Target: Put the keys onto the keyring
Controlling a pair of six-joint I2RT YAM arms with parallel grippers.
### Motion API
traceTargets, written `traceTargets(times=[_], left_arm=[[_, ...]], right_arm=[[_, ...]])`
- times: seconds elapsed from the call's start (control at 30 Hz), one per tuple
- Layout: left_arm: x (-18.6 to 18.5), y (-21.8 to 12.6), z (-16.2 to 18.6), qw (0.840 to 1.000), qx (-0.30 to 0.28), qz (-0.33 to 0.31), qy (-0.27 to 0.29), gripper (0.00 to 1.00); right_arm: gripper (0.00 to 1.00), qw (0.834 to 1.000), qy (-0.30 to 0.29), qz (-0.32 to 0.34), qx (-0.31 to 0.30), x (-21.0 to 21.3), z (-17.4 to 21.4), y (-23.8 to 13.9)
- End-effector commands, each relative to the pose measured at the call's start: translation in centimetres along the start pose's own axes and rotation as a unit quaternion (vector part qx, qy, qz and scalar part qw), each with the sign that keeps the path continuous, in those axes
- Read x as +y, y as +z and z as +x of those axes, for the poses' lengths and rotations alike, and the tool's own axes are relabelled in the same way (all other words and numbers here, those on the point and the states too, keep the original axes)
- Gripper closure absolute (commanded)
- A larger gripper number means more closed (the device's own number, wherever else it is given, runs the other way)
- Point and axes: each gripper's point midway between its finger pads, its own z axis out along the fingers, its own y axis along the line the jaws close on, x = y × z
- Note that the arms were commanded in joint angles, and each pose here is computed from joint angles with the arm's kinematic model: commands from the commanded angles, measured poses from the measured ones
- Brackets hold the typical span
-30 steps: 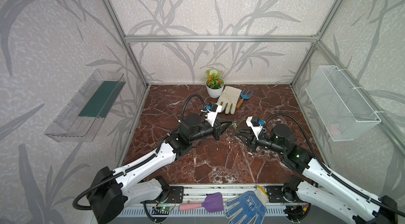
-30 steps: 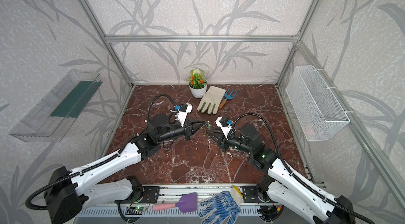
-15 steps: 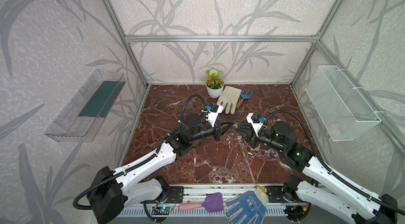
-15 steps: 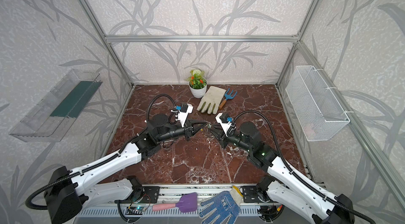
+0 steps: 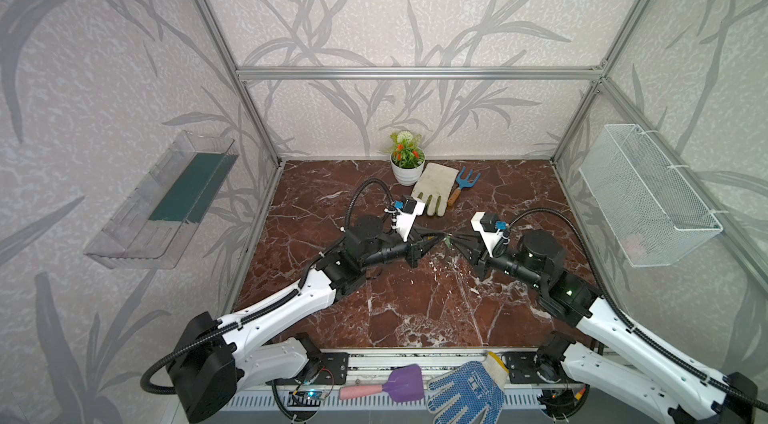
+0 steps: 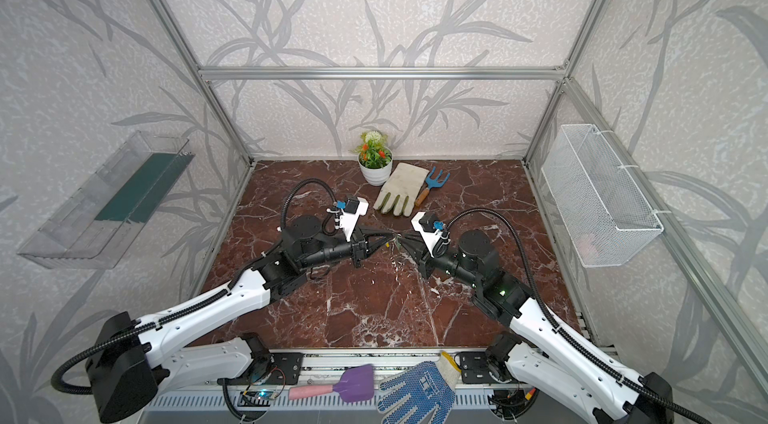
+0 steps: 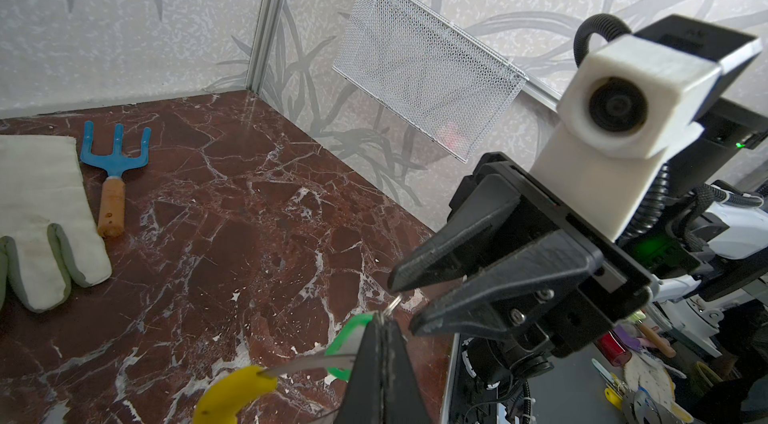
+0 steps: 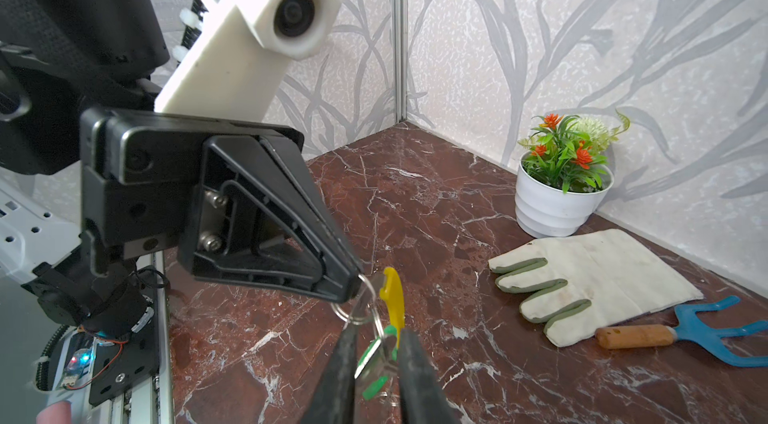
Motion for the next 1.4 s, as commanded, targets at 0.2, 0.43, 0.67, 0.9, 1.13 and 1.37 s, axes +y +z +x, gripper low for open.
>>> traceTargets(times=[0.2, 0.43, 0.67, 0.9, 1.13, 1.37], left_arm=[[-1.4, 0.0, -1.4, 1.0, -0.011, 0.023, 0.01, 1.0], [-1.5, 0.0, -1.6, 1.0, -0.016, 0.023, 0.01, 1.0], [-1.1, -0.4, -2.6, 0.999, -0.046, 0.008, 0.007, 1.0], [-1.3, -0.3, -4.1, 0.995, -0.097, 0.025, -0.009, 1.0], [-1.1, 0.3, -4.2, 0.991, -0.126, 0.045, -0.028, 1.0], [-1.1, 0.4, -4.4, 0.989, -0.134, 0.049, -0.028, 1.0]], right_arm=[[0.83, 1.0, -0.016, -0.024, -0.012, 0.8, -1.7, 0.0], [0.99, 0.999, -0.014, -0.036, 0.003, 1.1, -1.0, 0.3], [1.0, 0.999, -0.002, -0.049, 0.014, 1.5, 0.2, 0.2], [1.0, 0.997, 0.021, -0.068, 0.028, 2.1, 1.9, 0.8], [0.87, 0.997, 0.048, -0.063, 0.01, 1.9, 1.5, 0.8], [0.78, 0.995, 0.089, -0.015, -0.048, -0.4, -0.1, -0.9]])
